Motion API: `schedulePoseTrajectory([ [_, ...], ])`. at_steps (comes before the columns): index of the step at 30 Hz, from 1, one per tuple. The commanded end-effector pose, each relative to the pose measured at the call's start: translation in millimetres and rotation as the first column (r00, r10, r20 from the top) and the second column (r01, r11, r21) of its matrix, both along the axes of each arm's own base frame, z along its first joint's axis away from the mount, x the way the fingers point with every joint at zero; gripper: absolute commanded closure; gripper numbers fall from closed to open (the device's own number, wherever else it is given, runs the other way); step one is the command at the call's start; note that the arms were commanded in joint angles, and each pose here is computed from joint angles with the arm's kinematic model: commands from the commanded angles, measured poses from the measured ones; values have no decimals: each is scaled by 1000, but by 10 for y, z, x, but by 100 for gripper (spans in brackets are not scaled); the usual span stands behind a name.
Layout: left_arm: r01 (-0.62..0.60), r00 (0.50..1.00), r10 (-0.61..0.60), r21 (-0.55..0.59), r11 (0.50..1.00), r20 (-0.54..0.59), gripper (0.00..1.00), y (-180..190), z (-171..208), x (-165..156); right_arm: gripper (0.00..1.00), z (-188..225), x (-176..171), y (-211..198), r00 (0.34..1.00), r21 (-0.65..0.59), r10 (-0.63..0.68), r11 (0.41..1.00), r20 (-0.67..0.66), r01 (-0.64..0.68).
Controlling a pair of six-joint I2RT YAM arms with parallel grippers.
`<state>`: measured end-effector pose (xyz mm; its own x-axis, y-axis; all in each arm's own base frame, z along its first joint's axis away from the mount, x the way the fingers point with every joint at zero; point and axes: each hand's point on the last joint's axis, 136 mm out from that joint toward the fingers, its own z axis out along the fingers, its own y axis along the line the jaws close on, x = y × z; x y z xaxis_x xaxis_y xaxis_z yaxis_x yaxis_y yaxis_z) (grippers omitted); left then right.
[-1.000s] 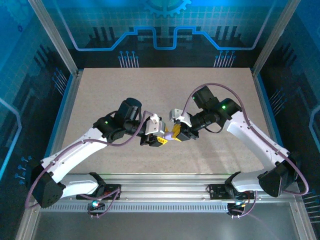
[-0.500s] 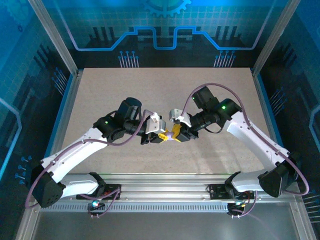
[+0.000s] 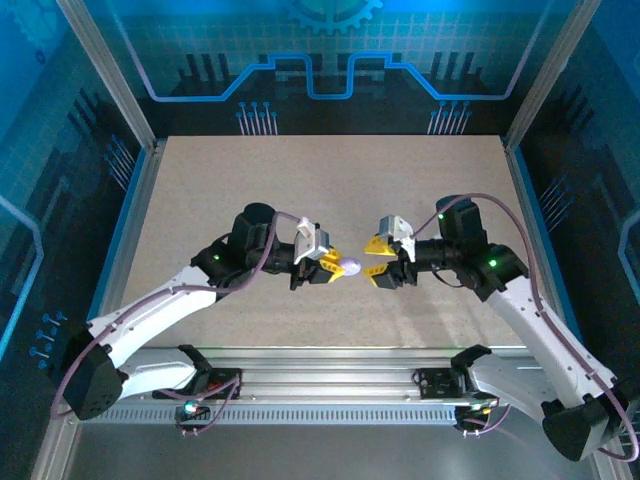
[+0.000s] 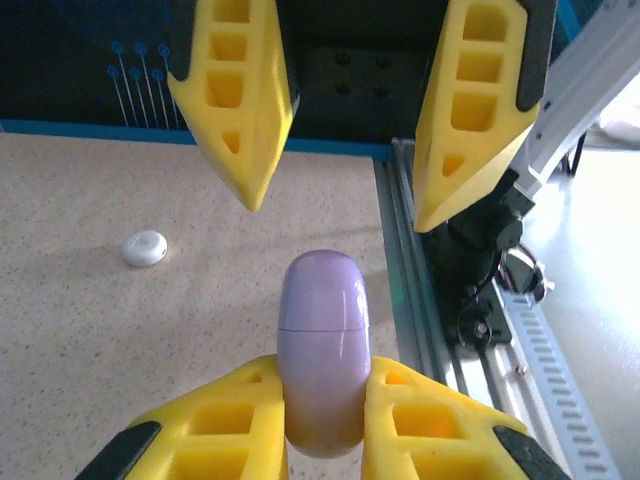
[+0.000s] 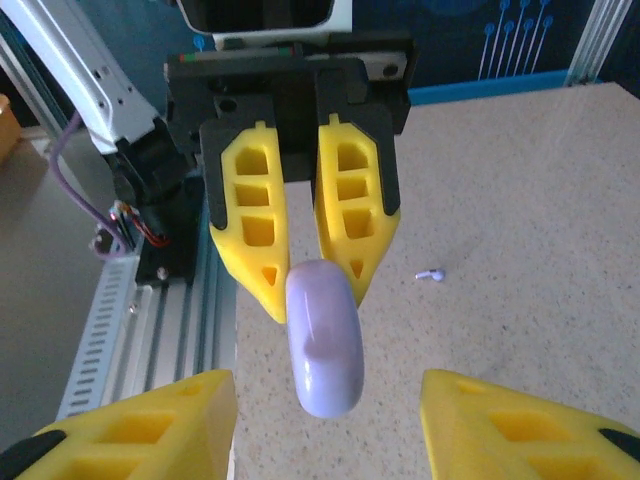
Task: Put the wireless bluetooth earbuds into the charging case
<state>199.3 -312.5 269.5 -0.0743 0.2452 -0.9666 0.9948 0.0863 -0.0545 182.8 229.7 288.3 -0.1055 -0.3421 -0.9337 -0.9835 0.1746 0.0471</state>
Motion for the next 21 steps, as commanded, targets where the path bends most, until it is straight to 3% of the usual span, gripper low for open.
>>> schedulePoseTrajectory([
  [1, 29, 999, -24, -125, 992, 41, 85, -21, 348, -79, 49, 180, -26, 44, 999, 91, 39, 995, 11, -40],
  [12, 44, 998, -35, -175, 983, 59, 85, -28, 474, -104, 51, 258, -56, 101, 993, 147, 112, 983, -20, -108],
  [21, 44, 998, -35, -172, 984, 51, 85, -40, 454, -99, 68, 290, -87, 121, 989, 158, 144, 978, -31, -138],
])
